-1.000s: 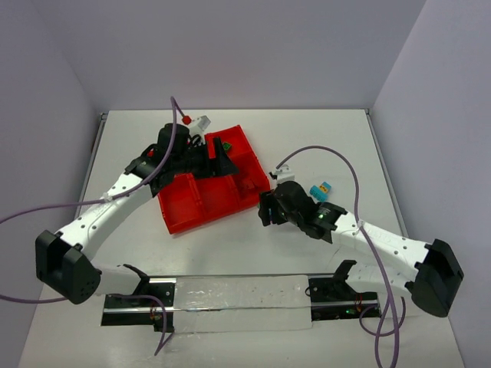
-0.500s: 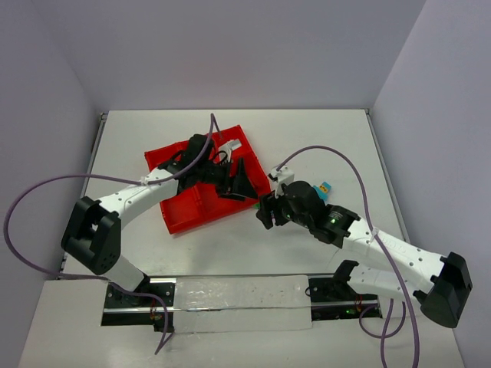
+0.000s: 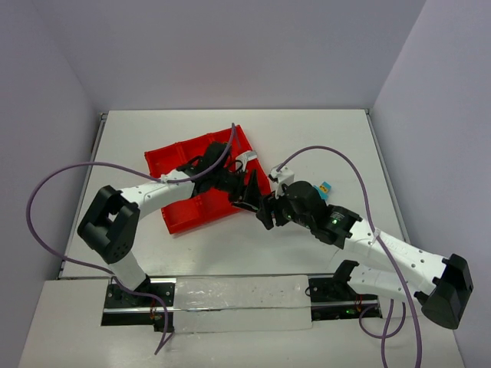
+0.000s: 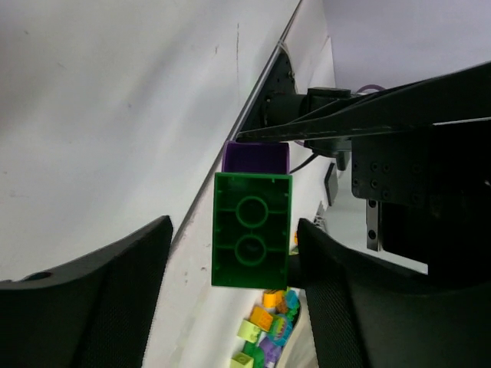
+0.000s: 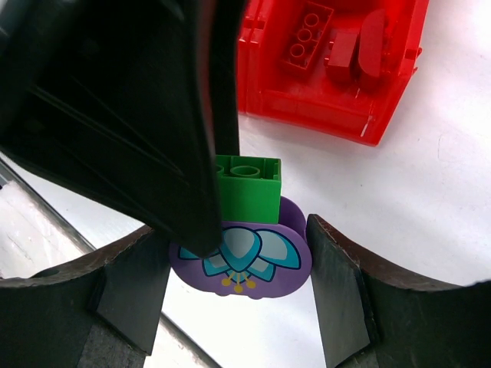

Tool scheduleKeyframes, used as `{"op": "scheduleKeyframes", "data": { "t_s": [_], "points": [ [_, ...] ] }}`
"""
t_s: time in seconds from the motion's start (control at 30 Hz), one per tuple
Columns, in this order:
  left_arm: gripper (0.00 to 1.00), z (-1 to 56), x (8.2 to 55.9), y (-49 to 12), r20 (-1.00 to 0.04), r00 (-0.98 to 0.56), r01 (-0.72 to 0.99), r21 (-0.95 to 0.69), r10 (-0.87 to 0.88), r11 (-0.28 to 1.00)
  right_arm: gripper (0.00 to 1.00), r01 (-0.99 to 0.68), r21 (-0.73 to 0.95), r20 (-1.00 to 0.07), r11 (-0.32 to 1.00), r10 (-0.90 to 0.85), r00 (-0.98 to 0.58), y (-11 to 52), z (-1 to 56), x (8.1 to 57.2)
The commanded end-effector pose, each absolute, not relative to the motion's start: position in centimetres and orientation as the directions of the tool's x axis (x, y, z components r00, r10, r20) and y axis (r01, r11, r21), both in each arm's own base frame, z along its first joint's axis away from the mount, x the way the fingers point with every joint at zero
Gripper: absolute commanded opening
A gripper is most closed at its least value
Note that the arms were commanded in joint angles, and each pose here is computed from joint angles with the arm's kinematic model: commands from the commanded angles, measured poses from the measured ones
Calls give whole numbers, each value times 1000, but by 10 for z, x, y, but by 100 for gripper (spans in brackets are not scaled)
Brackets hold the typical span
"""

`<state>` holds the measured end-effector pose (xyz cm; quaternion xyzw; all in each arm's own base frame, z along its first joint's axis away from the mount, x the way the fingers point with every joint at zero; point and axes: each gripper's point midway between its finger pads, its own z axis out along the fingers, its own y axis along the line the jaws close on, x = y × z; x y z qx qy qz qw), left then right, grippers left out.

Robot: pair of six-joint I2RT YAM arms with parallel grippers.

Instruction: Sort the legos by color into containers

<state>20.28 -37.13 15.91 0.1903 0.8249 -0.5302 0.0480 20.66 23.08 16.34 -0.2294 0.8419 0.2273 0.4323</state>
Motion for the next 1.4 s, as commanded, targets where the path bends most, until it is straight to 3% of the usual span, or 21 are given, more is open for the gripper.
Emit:
{"op": "scheduleKeyframes", "data": {
  "t_s": [0.0,0.07,0.13,0.2,0.27,0.3,0.33,0.4,0.43,0.47,0.7,0.8,0.9,1.0,1.37],
  "points": [
    [61,183,200,-388,-333,-901,406,-873,279,270,32,-602,183,-884,778,-138,-447,238,195,214],
    [53,185,199,-390,-333,-902,403,-877,274,260,32,-600,181,-882,779,-141,-449,238,193,214],
    [35,186,199,-390,-331,-903,400,-881,272,254,32,-600,181,-879,779,-146,-454,238,190,214],
    [10,186,199,-391,-328,-905,395,-884,271,251,32,-599,179,-876,780,-150,-458,238,187,214],
    [0,186,198,-392,-325,-907,392,-885,269,253,34,-593,178,-873,785,-151,-463,237,185,214],
    [0,187,199,-392,-327,-907,393,-884,266,254,43,-590,180,-872,788,-150,-466,236,184,214],
    [0,188,200,-391,-332,-906,397,-881,262,257,61,-587,181,-872,789,-147,-467,237,186,214],
    [0,190,202,-390,-346,-904,410,-870,251,276,87,-578,188,-871,794,-137,-471,236,190,215],
    [0,191,207,-387,-362,-902,423,-853,236,306,96,-569,198,-871,798,-123,-476,234,194,213],
    [0,194,212,-384,-376,-900,431,-841,219,326,99,-564,205,-874,800,-109,-473,231,199,212],
    [0,230,236,-359,-452,-886,458,-823,100,335,99,-590,304,-905,748,34,-424,218,231,198],
    [0,244,242,-349,-467,-883,458,-828,53,325,96,-653,351,-902,671,54,-429,224,246,189],
    [0,270,243,-334,-515,-857,498,-834,-13,237,93,-747,459,-881,481,136,-453,245,270,175],
    [0,279,250,-320,-520,-852,494,-838,-65,231,92,-774,534,-846,339,211,-490,254,283,170],
    [0,305,237,-314,-579,-811,562,-812,-89,158,92,-772,605,-785,194,313,-535,267,314,191]
  ]
}}
